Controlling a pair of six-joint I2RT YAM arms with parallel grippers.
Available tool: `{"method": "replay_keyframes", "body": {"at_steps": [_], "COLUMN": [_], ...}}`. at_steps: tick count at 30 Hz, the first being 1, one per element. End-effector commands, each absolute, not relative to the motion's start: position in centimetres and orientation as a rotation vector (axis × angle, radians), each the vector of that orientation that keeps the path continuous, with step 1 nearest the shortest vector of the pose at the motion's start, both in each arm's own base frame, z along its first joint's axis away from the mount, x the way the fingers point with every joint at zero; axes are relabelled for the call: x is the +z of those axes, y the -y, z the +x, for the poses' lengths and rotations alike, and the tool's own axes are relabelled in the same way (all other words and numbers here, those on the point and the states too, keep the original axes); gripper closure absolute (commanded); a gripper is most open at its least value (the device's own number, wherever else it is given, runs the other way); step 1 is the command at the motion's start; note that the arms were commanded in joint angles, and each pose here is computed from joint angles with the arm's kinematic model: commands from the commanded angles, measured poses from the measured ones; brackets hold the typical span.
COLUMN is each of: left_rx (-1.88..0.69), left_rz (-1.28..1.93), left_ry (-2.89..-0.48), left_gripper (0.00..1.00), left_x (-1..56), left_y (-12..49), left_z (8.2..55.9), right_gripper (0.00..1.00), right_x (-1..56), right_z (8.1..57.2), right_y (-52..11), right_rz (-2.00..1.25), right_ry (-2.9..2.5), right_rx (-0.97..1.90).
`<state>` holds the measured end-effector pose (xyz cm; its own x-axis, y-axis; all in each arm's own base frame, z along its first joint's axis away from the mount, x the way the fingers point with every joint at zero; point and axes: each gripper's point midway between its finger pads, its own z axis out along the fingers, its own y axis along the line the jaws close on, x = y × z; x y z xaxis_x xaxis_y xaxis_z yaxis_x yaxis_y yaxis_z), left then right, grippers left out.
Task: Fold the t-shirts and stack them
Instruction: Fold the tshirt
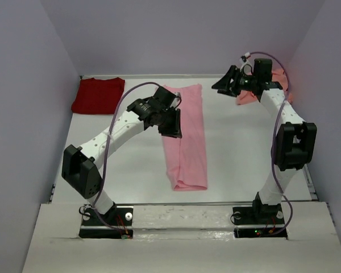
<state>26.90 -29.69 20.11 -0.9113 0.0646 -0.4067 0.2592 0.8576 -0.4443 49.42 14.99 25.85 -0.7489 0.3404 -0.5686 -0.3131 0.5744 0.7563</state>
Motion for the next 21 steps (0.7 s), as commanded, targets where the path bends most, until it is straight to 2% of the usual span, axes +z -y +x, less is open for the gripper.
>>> {"method": "replay_keyframes", "body": {"at_steps": [1, 8, 11, 13, 21], "left_rx": [-0.711, -0.707, -0.703, -0.696, -0.621], "left_rz": [0.244, 0.209, 0.203, 0.205, 0.271], "left_ry": [-2.746, -2.765, -2.766, -2.778, -2.879], "left_gripper": [0.65, 0.62, 0.56, 0.48, 0.45], "left_x": [16.3, 14.6, 14.4, 14.2, 11.7], "left_y": [29.1, 27.2, 26.7, 26.5, 26.0], "left_z": [24.6, 22.3, 21.7, 21.4, 20.8], "right_gripper": [0.36, 0.33, 0.32, 0.32, 0.33], "right_x": [20.1, 15.6, 14.8, 15.1, 12.2], "right_z": [41.3, 30.3, 27.4, 25.7, 19.5], "right_y": [-17.2, -16.3, -15.7, -16.3, -19.1], "right_rz": [0.086, 0.143, 0.18, 0.181, 0.058], "right_ry": [-2.382, -2.64, -2.686, -2.705, -2.928], "right_rx": [1.208, 1.057, 1.036, 1.054, 0.914]}}
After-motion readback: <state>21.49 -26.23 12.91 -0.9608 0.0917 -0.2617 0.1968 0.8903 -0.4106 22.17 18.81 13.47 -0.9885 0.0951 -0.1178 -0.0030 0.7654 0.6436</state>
